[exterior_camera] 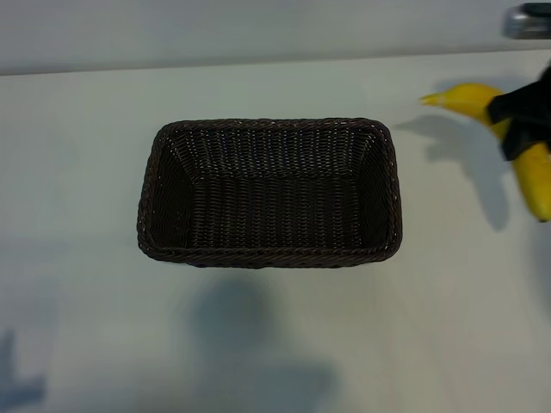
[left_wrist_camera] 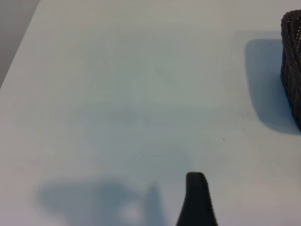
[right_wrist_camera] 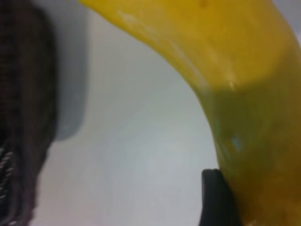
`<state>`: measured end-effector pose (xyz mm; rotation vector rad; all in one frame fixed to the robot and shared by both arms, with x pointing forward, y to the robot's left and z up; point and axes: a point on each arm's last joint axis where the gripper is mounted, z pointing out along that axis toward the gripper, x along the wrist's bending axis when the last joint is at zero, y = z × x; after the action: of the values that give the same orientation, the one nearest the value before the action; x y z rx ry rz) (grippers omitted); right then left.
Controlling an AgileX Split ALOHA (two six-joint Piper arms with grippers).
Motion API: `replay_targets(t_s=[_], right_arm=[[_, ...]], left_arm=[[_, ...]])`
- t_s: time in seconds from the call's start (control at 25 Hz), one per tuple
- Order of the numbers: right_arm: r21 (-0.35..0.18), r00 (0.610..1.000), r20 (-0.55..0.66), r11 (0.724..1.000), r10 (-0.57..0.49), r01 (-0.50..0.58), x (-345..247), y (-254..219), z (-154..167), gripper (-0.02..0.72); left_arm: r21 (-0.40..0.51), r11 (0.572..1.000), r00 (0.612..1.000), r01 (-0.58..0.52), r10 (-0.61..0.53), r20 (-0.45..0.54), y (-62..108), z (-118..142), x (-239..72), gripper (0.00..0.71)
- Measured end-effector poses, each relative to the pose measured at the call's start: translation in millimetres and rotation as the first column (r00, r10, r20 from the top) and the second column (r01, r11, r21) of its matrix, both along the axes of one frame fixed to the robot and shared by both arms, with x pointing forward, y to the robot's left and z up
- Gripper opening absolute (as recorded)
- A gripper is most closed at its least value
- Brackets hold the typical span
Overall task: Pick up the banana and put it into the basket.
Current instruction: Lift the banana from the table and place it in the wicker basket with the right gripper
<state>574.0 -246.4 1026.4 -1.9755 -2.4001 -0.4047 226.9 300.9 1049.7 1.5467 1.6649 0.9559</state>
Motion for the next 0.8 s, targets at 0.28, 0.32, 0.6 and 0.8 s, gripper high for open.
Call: replay_targets(t_s=[0.28, 0.32, 0.6, 0.8], right_arm=[[0.004, 0.98, 0.061, 0.982, 0.188, -0.189, -12.2, 67.7, 1.1, 0.419], [0.005, 0.974, 0.08, 0.977, 0.212, -0.213, -14.1, 77.2, 1.5, 0.419], [0.001, 0.924, 0.162, 0.936, 0.346, -0.351, -15.1, 126.8, 10.0, 0.419], [-0.045, 0.837, 0.218, 0.862, 0.502, -0.505, -7.2, 159.5, 17.7, 0.419]], left_arm=[[0.0, 1.0, 1.0, 0.0, 0.0, 0.0, 0.0, 0.0, 0.0, 0.561], [0.0, 1.0, 1.0, 0.0, 0.0, 0.0, 0.0, 0.0, 0.0, 0.561], [0.0, 1.0, 1.0, 0.0, 0.0, 0.0, 0.0, 0.0, 0.0, 0.561], [0.0, 1.0, 1.0, 0.0, 0.0, 0.0, 0.0, 0.0, 0.0, 0.561]])
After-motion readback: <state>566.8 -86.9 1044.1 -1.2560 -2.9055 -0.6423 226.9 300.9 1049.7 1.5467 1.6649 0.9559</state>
